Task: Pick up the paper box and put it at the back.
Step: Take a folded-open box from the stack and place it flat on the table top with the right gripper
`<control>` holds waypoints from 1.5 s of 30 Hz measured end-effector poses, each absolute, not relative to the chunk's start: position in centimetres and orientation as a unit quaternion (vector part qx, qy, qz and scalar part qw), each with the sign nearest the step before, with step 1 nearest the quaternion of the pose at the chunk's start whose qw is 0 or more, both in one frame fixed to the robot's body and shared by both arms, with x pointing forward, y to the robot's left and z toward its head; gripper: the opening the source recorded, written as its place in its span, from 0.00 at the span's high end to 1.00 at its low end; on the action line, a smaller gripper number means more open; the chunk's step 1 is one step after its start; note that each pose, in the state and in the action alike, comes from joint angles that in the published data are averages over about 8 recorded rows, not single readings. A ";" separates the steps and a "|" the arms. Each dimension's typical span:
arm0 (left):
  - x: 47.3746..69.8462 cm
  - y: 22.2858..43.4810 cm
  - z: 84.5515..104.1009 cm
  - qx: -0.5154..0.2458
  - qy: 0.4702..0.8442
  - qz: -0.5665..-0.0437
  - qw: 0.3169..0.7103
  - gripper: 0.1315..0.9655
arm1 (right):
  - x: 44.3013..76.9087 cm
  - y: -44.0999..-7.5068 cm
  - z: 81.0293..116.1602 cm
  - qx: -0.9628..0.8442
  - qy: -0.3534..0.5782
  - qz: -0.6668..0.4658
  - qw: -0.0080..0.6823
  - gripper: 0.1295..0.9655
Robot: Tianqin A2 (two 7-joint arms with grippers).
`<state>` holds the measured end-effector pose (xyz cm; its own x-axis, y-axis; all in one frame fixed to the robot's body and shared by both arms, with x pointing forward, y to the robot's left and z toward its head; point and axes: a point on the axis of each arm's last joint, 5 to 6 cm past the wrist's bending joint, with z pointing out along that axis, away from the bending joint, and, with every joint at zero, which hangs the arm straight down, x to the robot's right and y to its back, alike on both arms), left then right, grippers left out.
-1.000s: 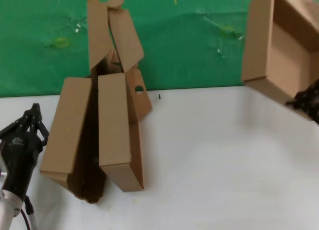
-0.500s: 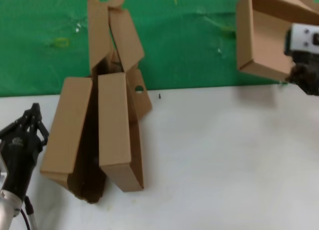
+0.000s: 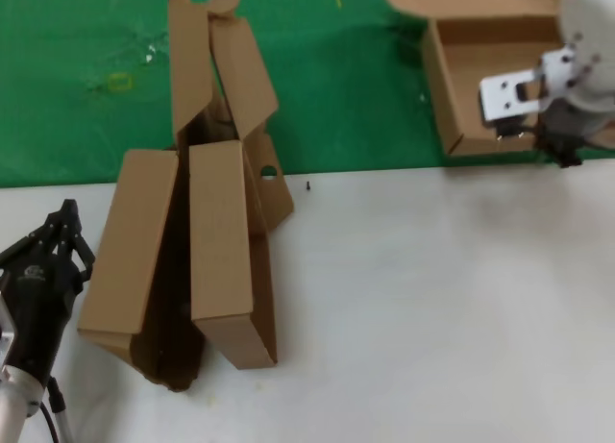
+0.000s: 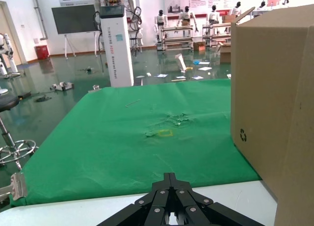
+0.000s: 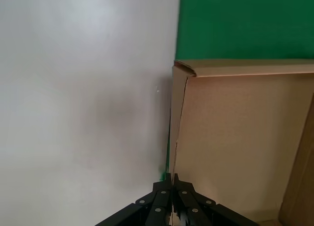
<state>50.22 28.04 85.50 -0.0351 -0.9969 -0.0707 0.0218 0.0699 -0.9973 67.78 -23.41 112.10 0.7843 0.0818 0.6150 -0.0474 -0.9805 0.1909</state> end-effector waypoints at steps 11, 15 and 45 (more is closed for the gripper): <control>50.2 28.0 85.5 -0.468 0.521 -0.496 0.513 0.99 | 72.4 -23.0 107.5 0.943 0.021 0.316 0.097 0.98; 50.2 28.0 85.5 -0.468 0.521 -0.496 0.513 0.99 | 73.4 -23.0 107.0 0.945 0.012 0.319 0.077 0.98; 50.2 28.0 85.5 -0.468 0.521 -0.496 0.513 0.99 | 74.9 -22.5 109.4 0.947 -0.021 0.320 0.027 0.96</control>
<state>50.22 28.04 85.50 -0.0351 -0.9969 -0.0706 0.0218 0.0699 -0.9973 74.91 -22.50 109.37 0.7937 -0.0223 0.6078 -0.0572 -0.9976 0.0381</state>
